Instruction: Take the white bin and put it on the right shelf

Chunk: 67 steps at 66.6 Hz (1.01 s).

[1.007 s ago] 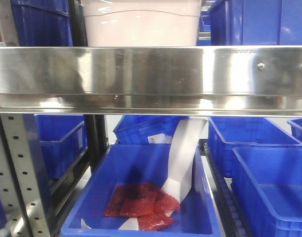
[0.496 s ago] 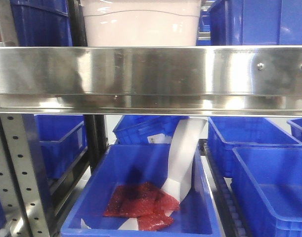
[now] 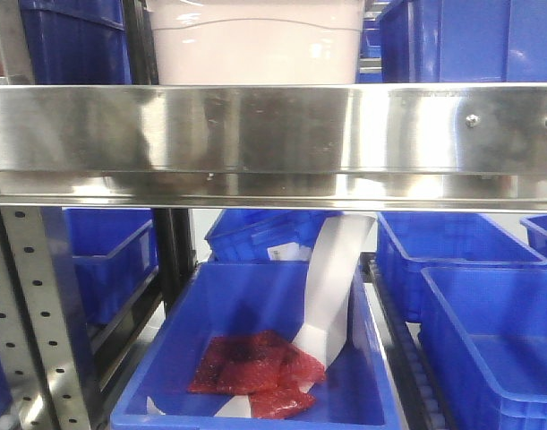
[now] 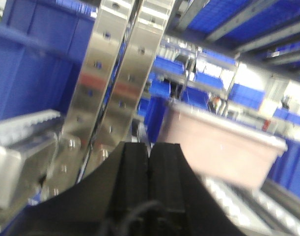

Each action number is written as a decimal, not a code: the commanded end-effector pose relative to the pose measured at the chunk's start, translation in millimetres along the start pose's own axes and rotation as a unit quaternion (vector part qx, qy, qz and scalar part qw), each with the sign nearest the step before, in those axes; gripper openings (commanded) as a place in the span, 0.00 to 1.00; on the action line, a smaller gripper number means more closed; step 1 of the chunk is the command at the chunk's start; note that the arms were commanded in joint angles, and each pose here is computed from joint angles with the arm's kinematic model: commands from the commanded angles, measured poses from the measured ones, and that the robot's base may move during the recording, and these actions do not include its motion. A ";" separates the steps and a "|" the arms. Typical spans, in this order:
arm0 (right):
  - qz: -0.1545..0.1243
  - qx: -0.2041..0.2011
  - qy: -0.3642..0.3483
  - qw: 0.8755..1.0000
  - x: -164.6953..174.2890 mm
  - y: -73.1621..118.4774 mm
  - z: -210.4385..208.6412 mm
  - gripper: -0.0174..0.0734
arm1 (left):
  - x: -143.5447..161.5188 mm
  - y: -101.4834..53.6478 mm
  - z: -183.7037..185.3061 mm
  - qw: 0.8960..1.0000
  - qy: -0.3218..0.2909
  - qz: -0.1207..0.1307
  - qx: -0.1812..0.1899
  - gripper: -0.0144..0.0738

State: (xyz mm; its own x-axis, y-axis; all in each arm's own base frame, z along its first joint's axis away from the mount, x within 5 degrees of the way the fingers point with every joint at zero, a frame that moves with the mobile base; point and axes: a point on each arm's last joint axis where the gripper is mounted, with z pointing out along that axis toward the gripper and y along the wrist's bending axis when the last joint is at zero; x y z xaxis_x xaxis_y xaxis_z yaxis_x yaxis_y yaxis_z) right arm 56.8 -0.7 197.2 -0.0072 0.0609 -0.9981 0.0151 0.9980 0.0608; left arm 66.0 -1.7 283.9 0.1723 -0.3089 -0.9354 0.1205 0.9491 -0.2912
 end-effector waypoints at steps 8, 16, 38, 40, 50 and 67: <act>-0.007 -0.001 -0.054 0.999 -9.1 0.2 -1.9 0.23 | 9.7 -7.2 -3.0 0.995 0.054 0.072 0.040 0.02; -0.007 -0.001 -0.054 0.999 -9.1 0.2 -1.9 0.23 | 16.3 -3.1 -11.4 0.991 0.075 0.108 0.009 0.02; -0.007 -0.001 -0.054 0.999 -9.1 0.2 -1.9 0.23 | 52.8 14.6 -26.8 0.987 0.085 0.128 -0.036 0.02; -0.007 -0.001 -0.054 0.999 -9.1 0.2 -1.9 0.23 | 56.0 15.7 -26.9 0.988 0.083 0.129 -0.032 0.02; -0.007 -0.001 -0.054 0.999 -9.1 0.2 -1.9 0.23 | 71.1 15.7 -25.8 0.987 0.047 0.153 0.025 0.02; -0.007 -0.001 -0.053 0.999 -9.0 0.2 -1.8 0.23 | 70.8 18.8 -25.7 0.985 0.050 0.165 -0.001 0.02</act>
State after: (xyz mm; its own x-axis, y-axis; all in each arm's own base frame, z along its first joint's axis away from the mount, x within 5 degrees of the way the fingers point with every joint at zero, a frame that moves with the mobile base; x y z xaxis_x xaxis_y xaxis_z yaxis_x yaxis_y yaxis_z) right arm 56.9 -0.7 196.8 -0.0086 0.0609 -0.9981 0.0152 0.9980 0.0608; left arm 56.5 -4.9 196.1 -0.0150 0.0454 -0.9989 0.0907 0.9949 0.0438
